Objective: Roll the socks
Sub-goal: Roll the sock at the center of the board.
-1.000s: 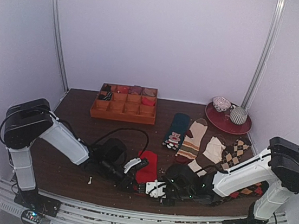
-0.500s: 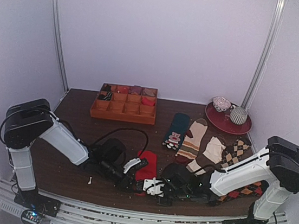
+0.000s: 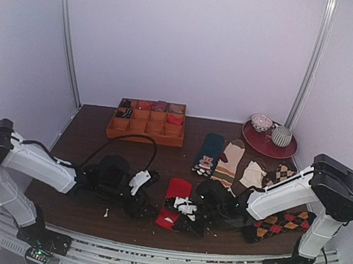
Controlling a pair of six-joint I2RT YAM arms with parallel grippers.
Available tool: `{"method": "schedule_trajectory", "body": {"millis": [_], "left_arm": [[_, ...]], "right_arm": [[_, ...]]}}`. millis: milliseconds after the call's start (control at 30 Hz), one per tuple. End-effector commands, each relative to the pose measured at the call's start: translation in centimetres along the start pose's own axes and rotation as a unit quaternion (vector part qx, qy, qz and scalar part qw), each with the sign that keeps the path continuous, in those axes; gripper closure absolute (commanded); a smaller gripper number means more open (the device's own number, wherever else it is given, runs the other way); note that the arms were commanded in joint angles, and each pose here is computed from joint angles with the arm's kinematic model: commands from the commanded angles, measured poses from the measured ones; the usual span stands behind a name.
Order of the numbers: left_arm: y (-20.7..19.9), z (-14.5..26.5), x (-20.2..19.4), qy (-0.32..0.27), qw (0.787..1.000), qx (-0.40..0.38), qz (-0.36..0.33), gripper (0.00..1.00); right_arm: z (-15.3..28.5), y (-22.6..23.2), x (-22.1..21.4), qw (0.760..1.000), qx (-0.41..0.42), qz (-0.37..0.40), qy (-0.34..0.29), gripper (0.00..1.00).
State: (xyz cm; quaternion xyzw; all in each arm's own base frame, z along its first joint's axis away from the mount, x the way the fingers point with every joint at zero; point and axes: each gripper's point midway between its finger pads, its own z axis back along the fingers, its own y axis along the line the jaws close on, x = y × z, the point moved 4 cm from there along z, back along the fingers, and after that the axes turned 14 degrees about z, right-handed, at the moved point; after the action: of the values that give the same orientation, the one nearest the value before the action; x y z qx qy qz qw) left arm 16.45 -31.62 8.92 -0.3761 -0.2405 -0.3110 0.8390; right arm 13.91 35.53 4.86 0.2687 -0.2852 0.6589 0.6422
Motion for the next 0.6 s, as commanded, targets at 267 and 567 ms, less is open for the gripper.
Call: {"method": "schedule_trajectory", "body": {"millis": [267,567], "left_arm": [[-4.5,4.1,2.2,-0.167,0.959,-0.082,-0.216,0.31],[-3.6,0.2,-0.7,-0.116,0.961,-0.093,-0.234,0.31]], "right_arm": [[-1.1,0.8,-5.4,0.896,0.239,-0.356,0.115,0.95],[-1.2,-0.3,-6.7,0.867,0.265,-0.404,0.118,0.94]]}}
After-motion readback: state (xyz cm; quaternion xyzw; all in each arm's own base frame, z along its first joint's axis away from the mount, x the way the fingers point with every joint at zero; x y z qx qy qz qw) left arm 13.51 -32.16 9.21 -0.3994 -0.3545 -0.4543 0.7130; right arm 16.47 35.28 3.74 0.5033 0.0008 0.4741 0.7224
